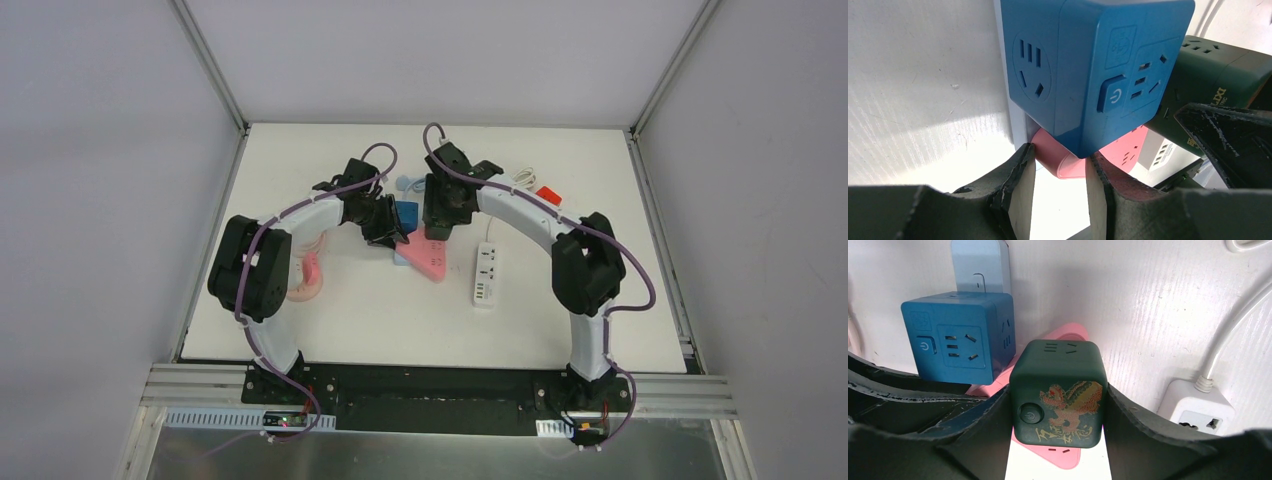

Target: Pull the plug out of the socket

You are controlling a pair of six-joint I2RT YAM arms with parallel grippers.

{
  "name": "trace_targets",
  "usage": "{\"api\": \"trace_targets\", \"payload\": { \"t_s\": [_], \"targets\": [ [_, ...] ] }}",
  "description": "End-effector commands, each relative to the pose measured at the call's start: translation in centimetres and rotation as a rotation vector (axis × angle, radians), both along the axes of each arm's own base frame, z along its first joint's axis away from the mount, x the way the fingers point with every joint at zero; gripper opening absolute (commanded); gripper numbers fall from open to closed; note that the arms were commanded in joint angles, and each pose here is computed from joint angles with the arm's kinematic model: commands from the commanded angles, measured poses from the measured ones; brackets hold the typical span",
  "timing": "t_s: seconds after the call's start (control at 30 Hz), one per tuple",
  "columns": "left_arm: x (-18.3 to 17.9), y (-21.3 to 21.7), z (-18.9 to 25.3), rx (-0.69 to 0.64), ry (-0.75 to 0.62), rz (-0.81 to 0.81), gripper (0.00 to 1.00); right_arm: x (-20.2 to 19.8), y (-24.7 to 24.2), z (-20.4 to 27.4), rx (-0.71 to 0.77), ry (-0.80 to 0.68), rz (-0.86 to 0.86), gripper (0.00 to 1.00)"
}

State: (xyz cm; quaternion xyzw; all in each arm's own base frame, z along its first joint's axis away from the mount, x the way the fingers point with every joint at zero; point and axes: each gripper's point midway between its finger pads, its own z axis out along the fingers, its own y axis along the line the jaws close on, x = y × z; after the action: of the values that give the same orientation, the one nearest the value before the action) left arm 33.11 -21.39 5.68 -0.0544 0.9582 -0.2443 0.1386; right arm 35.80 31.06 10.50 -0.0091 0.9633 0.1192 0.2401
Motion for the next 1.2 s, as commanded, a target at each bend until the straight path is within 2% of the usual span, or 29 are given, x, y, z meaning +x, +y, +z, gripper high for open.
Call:
{"api": "trace_targets", "payload": {
  "t_s": [0.0, 0.17, 0.23, 0.47, 0.57, 0.67, 0.77, 0.83, 0.9, 1.07, 1.17],
  "targets": [
    [-4.5, 4.3, -6.1, 0.27, 0.168, -0.012, 0.25, 0.3, 4.5, 5.3, 0.166, -0.06, 0.05, 0.0],
    [-4.9, 5.4, -6.5, 0.327, 0.186, -0.01, 0.24, -0.7, 6.5, 6.8, 0.343, 0.029, 0.118, 0.0],
    [-5.0, 5.5, -6.6, 0.334, 0.192, -0.013, 0.23, -0.5, 6.6, 6.4, 0.355, 0.015, 0.129, 0.0],
    [-5.0, 5.6, -6.7, 0.345, 0.203, -0.028, 0.22, 0.3, 3.6, 3.0, -0.007, -0.166, 0.133, 0.0],
    [-5.0, 5.7, -6.7, 0.35, 0.205, -0.033, 0.22, 0.7, 2.7, 3.4, -0.035, -0.181, 0.103, 0.0],
    [-5.1, 5.8, -6.7, 0.356, 0.209, -0.036, 0.21, 0.6, 3.4, 4.7, 0.099, -0.13, 0.092, 0.0],
    [-5.3, 5.9, -6.9, 0.365, 0.216, -0.036, 0.21, -0.5, 5.7, 7.4, 0.423, -0.011, 0.164, 0.0],
    [-5.4, 6.0, -7.0, 0.369, 0.219, -0.036, 0.21, -0.5, 6.1, 8.0, 0.468, -0.042, 0.183, 0.0],
    [-5.4, 6.1, -7.1, 0.373, 0.222, -0.035, 0.21, -0.7, 6.2, 7.0, 0.375, -0.071, 0.2, 0.0],
    [-5.6, 6.3, -7.2, 0.381, 0.227, -0.035, 0.2, -0.2, 4.3, 4.2, 0.007, -0.175, 0.169, 0.0],
    [-5.7, 6.3, -7.2, 0.381, 0.229, -0.035, 0.2, 0.0, 3.8, 4.4, -0.019, -0.19, 0.144, 0.0]
  ]
}}
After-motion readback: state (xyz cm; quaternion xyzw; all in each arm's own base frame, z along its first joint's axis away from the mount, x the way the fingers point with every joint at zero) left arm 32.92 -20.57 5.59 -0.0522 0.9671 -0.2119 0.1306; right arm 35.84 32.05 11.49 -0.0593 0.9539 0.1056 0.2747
